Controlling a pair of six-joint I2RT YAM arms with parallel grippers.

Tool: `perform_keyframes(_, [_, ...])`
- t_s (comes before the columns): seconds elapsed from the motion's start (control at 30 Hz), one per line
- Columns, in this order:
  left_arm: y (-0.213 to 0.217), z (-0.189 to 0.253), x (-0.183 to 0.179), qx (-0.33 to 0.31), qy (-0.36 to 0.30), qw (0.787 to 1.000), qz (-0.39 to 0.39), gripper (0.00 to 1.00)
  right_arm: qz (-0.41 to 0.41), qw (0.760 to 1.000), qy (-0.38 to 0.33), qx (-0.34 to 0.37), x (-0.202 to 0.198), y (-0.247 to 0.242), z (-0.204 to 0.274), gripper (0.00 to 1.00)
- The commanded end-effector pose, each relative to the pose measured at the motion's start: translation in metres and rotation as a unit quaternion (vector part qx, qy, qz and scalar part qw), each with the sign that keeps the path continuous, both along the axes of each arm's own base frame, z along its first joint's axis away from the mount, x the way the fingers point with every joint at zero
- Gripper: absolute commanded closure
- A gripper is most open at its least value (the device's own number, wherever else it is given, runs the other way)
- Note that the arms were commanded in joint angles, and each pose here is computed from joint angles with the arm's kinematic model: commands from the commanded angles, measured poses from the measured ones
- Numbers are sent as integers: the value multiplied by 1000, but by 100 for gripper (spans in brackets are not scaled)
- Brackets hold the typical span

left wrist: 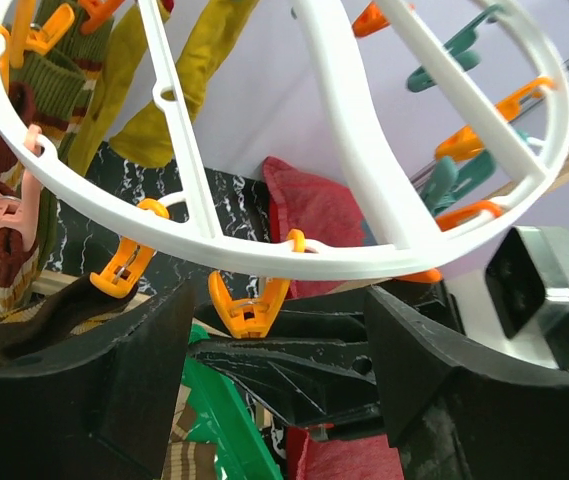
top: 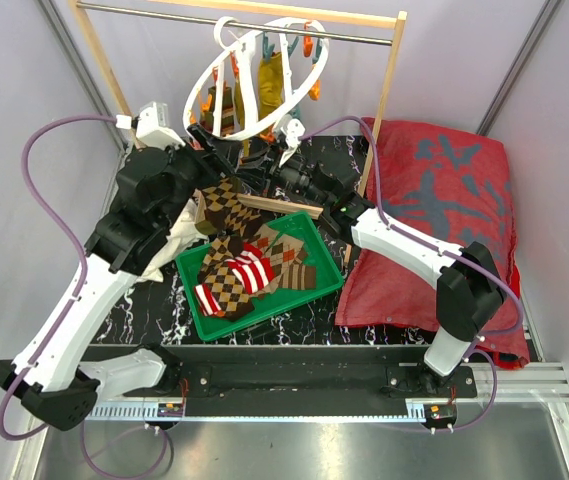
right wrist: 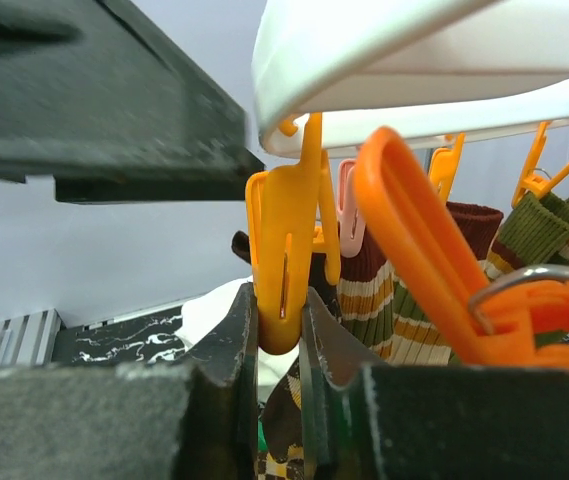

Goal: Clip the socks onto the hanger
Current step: Open the clamp at the hanger.

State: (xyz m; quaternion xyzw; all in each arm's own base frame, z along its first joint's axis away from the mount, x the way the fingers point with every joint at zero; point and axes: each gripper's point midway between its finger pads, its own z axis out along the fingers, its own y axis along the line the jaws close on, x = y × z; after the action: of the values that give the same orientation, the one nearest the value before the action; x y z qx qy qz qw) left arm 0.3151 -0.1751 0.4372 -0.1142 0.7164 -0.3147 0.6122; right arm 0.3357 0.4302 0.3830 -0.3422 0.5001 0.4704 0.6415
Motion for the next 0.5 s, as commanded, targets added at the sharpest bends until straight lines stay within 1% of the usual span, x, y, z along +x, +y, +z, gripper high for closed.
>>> perform_keyframes(0.0, [-1, -1, 9, 12, -6, 1000, 8, 31, -7, 999, -39, 23, -9, -5, 39, 100])
perform_keyframes(0.13, [3, 1, 15, 20, -9, 999, 25, 37, -7, 999, -43, 20, -11, -2, 39, 99])
perform_keyframes(0.47, [4, -1, 24, 24, -4, 999, 43, 65, -18, 998, -54, 2, -11, 3, 34, 99])
